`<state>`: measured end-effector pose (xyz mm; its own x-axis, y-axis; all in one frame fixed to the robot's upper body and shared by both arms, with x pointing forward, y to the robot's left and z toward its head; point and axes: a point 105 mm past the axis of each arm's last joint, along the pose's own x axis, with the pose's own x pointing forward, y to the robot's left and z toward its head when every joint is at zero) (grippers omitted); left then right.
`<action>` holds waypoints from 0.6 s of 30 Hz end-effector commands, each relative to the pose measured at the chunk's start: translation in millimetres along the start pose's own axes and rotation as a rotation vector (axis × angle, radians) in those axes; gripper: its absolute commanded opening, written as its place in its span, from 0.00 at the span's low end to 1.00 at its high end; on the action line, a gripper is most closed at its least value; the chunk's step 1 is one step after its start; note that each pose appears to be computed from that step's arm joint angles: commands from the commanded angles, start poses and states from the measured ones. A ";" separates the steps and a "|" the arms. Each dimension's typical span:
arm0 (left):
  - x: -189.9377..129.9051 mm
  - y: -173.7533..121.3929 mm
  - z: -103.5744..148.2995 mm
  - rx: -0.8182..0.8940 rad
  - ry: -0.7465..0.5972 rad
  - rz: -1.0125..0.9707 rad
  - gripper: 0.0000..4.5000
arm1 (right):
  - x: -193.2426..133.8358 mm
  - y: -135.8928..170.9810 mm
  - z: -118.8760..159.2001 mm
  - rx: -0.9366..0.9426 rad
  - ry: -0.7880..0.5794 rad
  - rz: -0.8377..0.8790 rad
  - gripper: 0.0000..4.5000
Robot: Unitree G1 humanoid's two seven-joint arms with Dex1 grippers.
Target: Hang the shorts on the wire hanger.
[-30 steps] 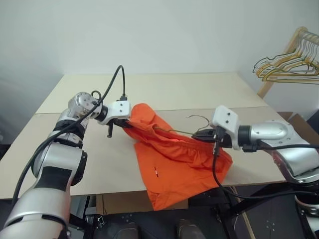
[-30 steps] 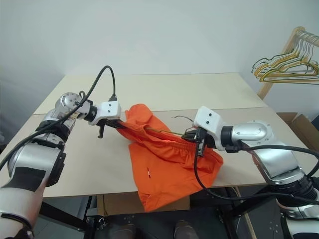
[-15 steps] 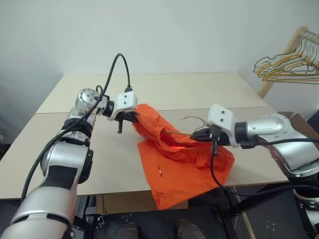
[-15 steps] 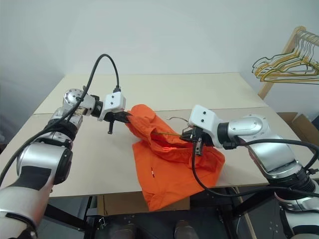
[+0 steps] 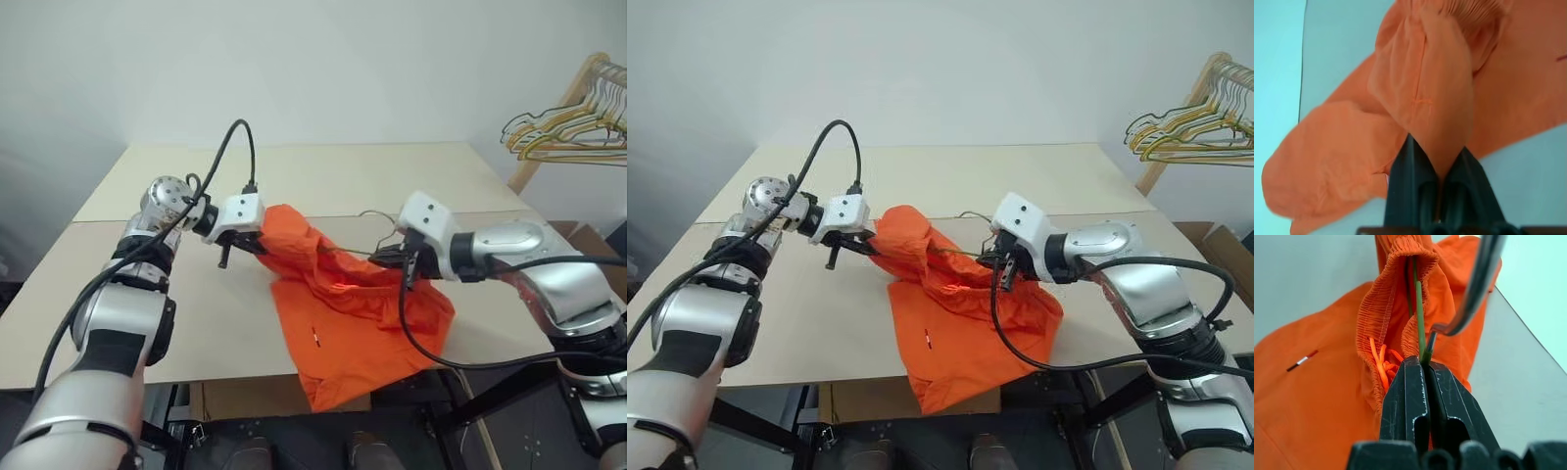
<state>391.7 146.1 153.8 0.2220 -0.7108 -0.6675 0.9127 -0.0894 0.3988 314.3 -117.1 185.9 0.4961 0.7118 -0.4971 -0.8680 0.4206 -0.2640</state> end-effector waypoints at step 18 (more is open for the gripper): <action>-15.5 25.2 101.2 0.203 -0.322 -0.032 0.97 | -43.7 -19.5 55.1 -0.026 -0.060 0.030 0.00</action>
<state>379.1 94.0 226.7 0.0647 -0.8852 -0.4607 0.8493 -0.1936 0.4912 312.1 -125.0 245.9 0.4656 0.7513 -0.4677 -0.8850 0.3919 -0.2515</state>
